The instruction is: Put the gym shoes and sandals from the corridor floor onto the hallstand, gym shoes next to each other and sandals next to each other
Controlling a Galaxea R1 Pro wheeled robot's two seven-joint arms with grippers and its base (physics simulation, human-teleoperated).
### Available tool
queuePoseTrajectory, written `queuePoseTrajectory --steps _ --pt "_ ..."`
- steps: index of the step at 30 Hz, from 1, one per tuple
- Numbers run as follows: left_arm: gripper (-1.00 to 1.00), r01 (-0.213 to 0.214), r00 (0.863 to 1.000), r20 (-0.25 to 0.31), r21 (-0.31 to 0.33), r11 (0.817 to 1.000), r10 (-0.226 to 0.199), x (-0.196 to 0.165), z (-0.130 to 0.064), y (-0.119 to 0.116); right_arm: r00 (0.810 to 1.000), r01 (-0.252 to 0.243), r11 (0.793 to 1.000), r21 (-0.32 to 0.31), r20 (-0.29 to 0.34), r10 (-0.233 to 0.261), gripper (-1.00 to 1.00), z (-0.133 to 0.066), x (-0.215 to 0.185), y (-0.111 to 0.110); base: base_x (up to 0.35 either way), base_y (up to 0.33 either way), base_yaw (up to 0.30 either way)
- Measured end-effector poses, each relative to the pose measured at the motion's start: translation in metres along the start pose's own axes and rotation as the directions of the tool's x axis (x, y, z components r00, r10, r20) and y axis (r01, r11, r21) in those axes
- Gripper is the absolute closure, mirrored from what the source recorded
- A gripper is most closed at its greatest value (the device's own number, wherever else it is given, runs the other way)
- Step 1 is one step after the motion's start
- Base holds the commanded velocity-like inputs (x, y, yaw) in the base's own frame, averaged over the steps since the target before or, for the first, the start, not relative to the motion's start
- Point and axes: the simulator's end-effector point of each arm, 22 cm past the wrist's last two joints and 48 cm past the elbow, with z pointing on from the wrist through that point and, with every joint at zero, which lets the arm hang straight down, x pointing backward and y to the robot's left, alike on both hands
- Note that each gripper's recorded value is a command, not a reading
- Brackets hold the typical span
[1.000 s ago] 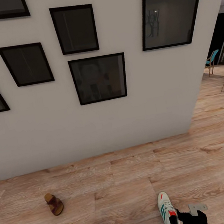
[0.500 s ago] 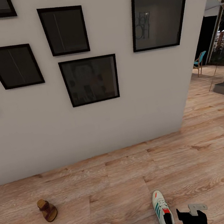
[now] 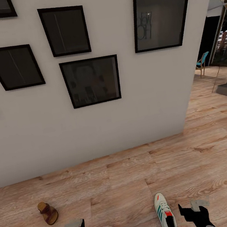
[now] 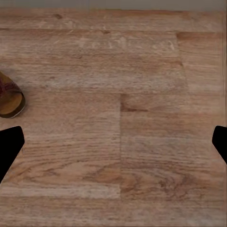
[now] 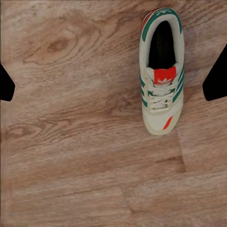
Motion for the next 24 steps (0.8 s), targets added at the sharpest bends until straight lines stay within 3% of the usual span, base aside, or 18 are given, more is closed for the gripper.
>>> queuePoseTrajectory --steps 1,3,6,13,15,24 --pt "-1.0 0.004 0.999 0.033 0.005 1.0 -0.004 -0.027 0.013 -0.004 0.999 0.003 1.0 0.015 0.052 -0.004 -1.0 0.005 -0.025 -0.007 0.0 0.0 0.0" --pt "-1.0 0.004 0.999 0.051 0.01 1.0 -0.005 -0.047 0.022 -0.008 0.996 0.006 1.0 0.026 0.092 -0.009 -1.0 0.008 -0.045 -0.013 0.0 0.0 0.0" --pt "-1.0 -0.017 0.999 0.035 0.025 1.0 0.016 -0.082 0.041 -0.017 0.988 0.015 0.999 0.035 0.152 -0.021 -1.0 0.013 -0.087 -0.022 0.0 0.0 0.0" --pt "-1.0 -0.047 0.999 0.016 0.052 0.998 0.047 -0.116 0.057 -0.035 0.983 0.046 0.998 -0.033 0.18 -0.04 -1.0 0.015 -0.12 -0.013 0.0 0.0 0.0" --pt "-1.0 -0.052 0.998 0.022 0.065 0.996 0.051 -0.127 0.06 -0.043 0.98 0.061 0.994 -0.089 0.193 -0.043 -1.0 0.014 -0.13 -0.003 0.0 0.0 0.0" --pt "-1.0 -0.05 0.999 0.025 0.086 0.995 0.048 -0.13 0.06 -0.056 0.979 0.065 0.992 -0.108 0.201 -0.043 -1.0 0.014 -0.135 0.0 0.0 0.0 0.0"
